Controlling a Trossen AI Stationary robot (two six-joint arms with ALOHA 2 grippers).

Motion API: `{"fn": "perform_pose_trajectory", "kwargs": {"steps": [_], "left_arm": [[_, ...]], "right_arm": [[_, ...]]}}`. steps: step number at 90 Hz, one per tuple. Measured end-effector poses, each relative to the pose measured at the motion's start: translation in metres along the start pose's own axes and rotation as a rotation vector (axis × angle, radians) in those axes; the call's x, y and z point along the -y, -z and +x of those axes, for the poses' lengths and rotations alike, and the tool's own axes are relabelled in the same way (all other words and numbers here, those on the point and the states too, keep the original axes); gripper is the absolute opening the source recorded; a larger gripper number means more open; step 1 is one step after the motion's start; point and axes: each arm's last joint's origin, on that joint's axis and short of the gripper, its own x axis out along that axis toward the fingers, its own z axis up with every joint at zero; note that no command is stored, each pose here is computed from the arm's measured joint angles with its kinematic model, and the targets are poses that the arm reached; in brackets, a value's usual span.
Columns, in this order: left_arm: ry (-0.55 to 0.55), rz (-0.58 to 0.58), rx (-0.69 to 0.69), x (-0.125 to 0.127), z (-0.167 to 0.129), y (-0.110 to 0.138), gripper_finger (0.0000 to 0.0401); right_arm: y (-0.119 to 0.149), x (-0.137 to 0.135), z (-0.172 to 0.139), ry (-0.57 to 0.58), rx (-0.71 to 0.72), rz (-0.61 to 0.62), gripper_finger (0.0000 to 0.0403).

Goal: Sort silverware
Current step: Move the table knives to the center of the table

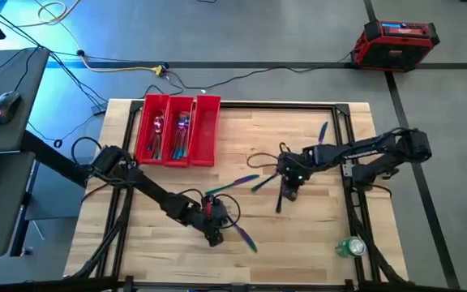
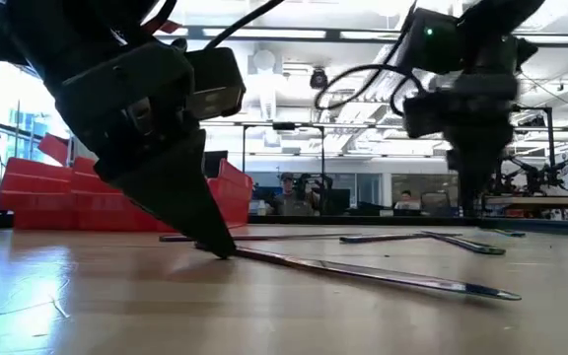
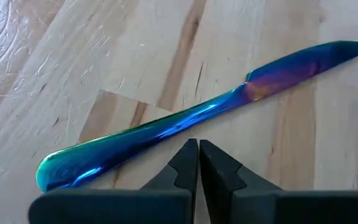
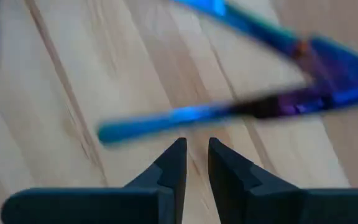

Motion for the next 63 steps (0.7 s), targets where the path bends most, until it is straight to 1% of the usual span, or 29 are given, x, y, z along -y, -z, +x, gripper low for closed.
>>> {"fn": "perform_pose_trajectory", "kwargs": {"steps": [5,18,25,38,46,53,63], "left_arm": [[0.001,0.0,0.0,0.0,0.0,0.0,0.0],[0.0,0.0,-0.001,0.0,0.0,0.0,0.0],[-0.001,0.001,-0.002,0.0,0.0,0.0,0.0],[-0.001,0.001,-0.003,0.0,0.0,0.0,0.0],[-0.001,0.002,-0.004,0.0,0.0,0.0,0.0],[0.0,0.002,-0.004,0.0,0.0,0.0,0.0],[-0.001,0.002,-0.005,0.0,0.0,0.0,0.0]], "right_arm": [[0.004,0.002,0.0,0.016,-0.037,-0.023,0.0049],[0.005,0.003,0.01,0.022,-0.055,-0.049,0.0037],[0.002,0.0,0.021,0.017,-0.054,-0.065,0.0029],[-0.007,-0.011,0.049,-0.044,-0.054,-0.112,0.0018],[-0.012,-0.018,0.06,-0.048,-0.066,-0.123,0.0014],[-0.026,-0.027,0.062,-0.044,-0.015,-0.129,0.0011],[-0.046,-0.037,0.058,0.018,0.106,-0.121,0.0008]]}}
